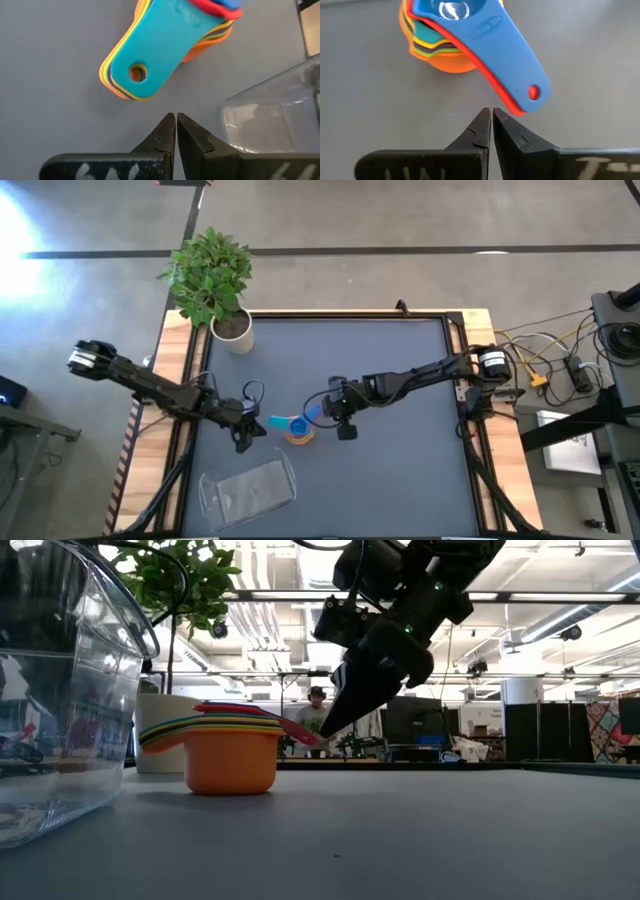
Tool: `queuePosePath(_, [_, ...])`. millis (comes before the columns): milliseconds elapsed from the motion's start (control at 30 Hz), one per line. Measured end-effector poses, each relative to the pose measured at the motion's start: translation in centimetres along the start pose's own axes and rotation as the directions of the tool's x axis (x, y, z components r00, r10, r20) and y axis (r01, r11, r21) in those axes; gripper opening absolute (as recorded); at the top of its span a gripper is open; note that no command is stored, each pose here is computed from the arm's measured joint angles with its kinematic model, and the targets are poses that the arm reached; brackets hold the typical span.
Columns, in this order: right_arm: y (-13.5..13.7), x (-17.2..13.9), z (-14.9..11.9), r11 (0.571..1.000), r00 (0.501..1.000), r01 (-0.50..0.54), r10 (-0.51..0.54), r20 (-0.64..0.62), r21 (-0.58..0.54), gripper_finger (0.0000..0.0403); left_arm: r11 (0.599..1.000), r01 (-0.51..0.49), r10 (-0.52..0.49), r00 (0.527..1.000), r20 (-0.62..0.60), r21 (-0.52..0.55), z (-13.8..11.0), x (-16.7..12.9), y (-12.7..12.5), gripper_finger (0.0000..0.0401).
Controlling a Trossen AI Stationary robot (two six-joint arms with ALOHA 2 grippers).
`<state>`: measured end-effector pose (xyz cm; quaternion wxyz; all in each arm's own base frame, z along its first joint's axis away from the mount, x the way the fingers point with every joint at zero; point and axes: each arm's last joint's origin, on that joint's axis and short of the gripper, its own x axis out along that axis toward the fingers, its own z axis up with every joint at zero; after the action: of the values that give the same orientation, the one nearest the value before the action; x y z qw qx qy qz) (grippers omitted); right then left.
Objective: Nest measuring cups in basket
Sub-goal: Stack the blue measuring cup into the red measuring cup
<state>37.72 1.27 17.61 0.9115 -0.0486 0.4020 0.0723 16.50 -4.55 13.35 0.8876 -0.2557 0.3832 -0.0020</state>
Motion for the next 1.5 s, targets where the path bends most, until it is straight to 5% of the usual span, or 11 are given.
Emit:
queuePosePath(667, [-2.1,1.4,-1.0,0.999,0.999,0.029,-0.028,-0.019,0.045,0.0008,0.994,-0.103,0.102,0.994,0.042,0.022,0.0,0.8,0.5,0.0])
queuePosePath(1200, [-3.0,0.7,2.0,0.999,0.995,0.048,-0.049,0.09,0.011,0.0008,0.989,-0.146,0.144,0.987,0.072,0.023,0.3,0.8,0.9,0.0])
queuePosePath(1500, [-3.3,2.0,2.1,0.999,0.999,0.034,-0.033,-0.014,0.008,0.0008,0.989,-0.144,0.142,0.987,0.076,0.028,0.4,0.8,0.9,0.0])
